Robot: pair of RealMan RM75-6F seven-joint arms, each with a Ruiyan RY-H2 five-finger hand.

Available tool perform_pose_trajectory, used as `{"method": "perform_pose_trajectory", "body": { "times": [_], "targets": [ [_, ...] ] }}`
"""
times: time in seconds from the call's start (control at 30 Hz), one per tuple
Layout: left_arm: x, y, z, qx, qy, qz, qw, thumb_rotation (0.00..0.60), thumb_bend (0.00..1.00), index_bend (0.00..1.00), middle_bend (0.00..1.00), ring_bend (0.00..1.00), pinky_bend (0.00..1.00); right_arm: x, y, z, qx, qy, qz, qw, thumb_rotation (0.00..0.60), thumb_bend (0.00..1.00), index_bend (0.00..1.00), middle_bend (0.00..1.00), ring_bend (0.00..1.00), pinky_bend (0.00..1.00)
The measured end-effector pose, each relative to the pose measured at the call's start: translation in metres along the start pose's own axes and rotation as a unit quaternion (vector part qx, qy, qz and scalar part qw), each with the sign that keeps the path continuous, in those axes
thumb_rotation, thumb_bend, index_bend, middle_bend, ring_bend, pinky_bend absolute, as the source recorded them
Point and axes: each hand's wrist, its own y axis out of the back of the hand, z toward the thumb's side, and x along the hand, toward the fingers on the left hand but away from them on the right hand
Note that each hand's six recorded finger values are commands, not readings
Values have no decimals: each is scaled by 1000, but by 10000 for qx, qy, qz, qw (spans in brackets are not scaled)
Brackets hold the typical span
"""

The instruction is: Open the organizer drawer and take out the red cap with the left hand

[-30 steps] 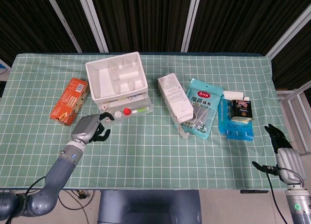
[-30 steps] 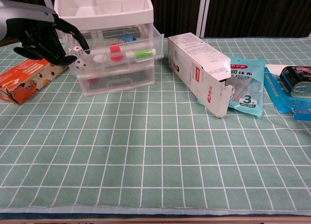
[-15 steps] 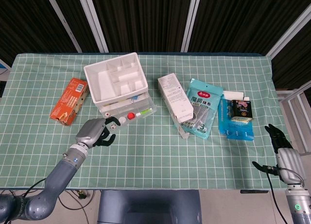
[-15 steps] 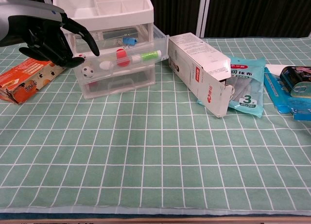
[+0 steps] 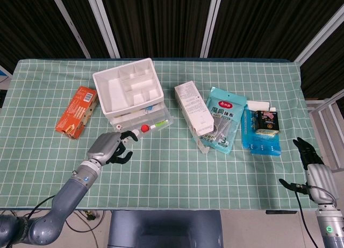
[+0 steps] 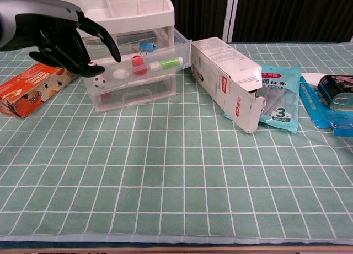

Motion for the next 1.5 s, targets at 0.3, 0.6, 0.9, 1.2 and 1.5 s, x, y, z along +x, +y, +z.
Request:
{"method": "perform_pose_trajectory", "body": {
  "times": [0.3, 0.6, 0.9, 1.2, 1.5],
  "targets": [
    [8, 38, 25, 991, -380, 490, 9931, 600, 191, 358, 1000, 1000, 1000, 0, 0, 0, -4, -8, 6, 10000, 600, 9, 0, 0, 0, 215],
    [45, 75, 37, 3205, -533, 664, 9434, 600, 150, 354, 1000, 1000, 1000, -1, -1, -1, -28, -45, 13, 10000, 600, 10, 0, 0, 0, 215],
    [82, 71, 45, 4061, -720, 386, 9102, 600, 150, 367, 1000, 1000, 1000, -2, -1, -2, -80, -97, 18, 9999, 600, 9, 0, 0, 0, 215],
    [98, 46, 57, 4263, -997, 88, 8990, 600, 150, 404, 1000, 1000, 1000, -3, -1, -3, -130, -124, 23, 9998, 600, 10, 0, 0, 0, 215],
    [104, 35, 53, 4450, -985, -68, 8901, 600, 150, 451, 1000, 1000, 1000, -2, 0, -3, -166, -126, 27, 9998, 600, 10, 0, 0, 0, 215]
  ]
}}
